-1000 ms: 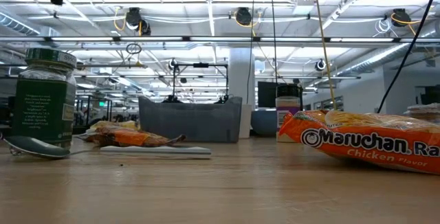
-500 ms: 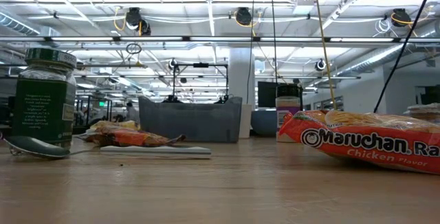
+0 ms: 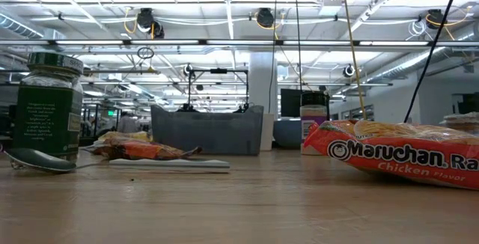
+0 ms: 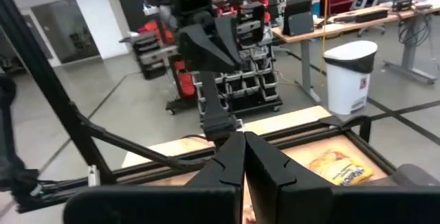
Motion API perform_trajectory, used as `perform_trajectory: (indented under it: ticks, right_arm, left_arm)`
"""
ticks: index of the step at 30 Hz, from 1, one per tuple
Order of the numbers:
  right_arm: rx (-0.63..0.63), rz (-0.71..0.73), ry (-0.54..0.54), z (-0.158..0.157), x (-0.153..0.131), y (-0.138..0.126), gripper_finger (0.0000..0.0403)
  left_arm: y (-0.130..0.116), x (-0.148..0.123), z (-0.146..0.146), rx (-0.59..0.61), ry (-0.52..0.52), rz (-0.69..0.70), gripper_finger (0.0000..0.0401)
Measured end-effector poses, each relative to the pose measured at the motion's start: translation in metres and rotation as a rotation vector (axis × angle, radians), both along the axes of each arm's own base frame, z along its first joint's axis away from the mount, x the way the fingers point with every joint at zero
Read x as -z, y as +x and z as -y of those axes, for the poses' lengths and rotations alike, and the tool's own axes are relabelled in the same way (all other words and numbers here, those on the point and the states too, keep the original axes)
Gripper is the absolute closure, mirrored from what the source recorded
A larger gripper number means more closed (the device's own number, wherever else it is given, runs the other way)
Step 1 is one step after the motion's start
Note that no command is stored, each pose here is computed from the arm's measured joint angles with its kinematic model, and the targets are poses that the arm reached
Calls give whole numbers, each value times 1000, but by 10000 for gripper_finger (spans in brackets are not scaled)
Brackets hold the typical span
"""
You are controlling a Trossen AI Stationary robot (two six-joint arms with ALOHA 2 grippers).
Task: Pick & Place Food Item
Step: Put the orange spoon into the bottom black bin
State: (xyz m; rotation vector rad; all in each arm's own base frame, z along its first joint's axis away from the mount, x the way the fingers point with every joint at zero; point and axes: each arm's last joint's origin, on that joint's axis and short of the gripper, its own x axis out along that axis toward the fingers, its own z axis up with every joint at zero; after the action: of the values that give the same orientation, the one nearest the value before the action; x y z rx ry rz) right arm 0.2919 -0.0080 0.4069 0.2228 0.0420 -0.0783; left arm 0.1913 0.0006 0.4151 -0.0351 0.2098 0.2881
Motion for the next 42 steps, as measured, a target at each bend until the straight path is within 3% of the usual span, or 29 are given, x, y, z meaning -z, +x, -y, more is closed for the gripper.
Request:
perform_trajectory:
  ticks: [8, 13, 18, 23, 31, 38, 42]
  right_arm:
    - [1, -51, 1, 0, 9, 6, 399]
    - [4, -59, 25, 1, 11, 7, 378]
    - [6, -81, 25, 1, 13, 7, 332]
    - [26, -106, 26, 7, 15, 6, 260]
    - [40, -138, 28, 11, 28, 7, 173]
    - [42, -190, 39, 11, 53, 8, 159]
    - [41, -261, 28, 12, 75, 3, 162]
  left_arm:
    - [15, 10, 1, -1, -76, -41, 365]
    - [12, 20, -10, -53, -191, -118, 359]
    - [1, 28, -25, -55, -354, -197, 301]
    - [-6, 36, -38, -13, -425, -297, 216]
    - [-5, 36, -48, -67, -317, -302, 135]
    - [4, 25, -53, -125, -241, -167, 110]
    - [8, 27, -58, -165, -312, -140, 105]
